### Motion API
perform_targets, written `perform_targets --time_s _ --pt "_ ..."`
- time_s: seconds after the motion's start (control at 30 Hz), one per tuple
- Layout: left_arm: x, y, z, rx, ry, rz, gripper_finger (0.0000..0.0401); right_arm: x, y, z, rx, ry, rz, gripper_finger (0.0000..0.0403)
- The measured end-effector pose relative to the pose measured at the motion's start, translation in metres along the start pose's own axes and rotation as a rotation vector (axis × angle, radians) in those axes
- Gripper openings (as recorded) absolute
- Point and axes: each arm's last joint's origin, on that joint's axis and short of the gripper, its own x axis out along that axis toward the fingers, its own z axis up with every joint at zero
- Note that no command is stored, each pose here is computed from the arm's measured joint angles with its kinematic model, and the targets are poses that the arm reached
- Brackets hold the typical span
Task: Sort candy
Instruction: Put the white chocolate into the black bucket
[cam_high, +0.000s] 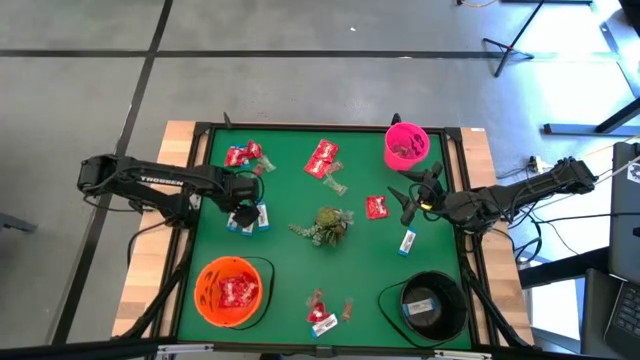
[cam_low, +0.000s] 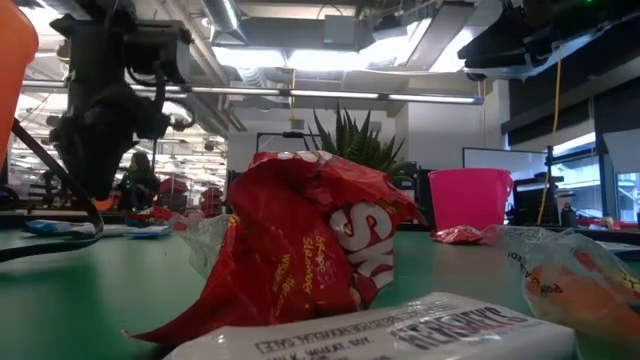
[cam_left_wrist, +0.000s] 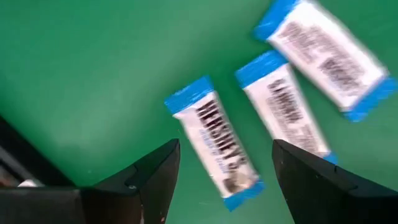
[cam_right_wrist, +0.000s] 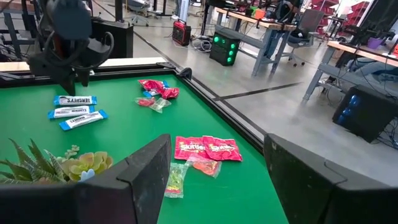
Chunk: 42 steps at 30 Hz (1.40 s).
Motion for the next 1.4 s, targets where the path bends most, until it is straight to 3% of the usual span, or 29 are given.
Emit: perform_targets --time_s 0.17,0.33,0.5,1.1,1.4 --pt "0.021 0.010 -0.013 -0.073 0.074 0.058 0.0245 0.000 0.000 0.000 0.000 0.000 0.000 0.0253" --pt "0.034 0.012 -0.018 -0.112 0.098 0.001 0.0245 0.000 0.000 0.000 -0.001 0.000 0.000 0.0253" --pt "0.035 0.007 -0.014 -0.108 0.065 -0.066 0.0245 0.000 0.000 0.000 -0.001 0.000 0.000 0.0253" --pt "0.026 -0.003 -0.004 -0.121 0.001 -0.126 0.0245 0.000 0.000 0.000 0.004 0.000 0.000 0.0253" --pt "0.026 0.003 -0.006 -0.133 -0.017 -0.032 0.0245 0.000 0.000 0.000 0.004 0.000 0.000 0.0253"
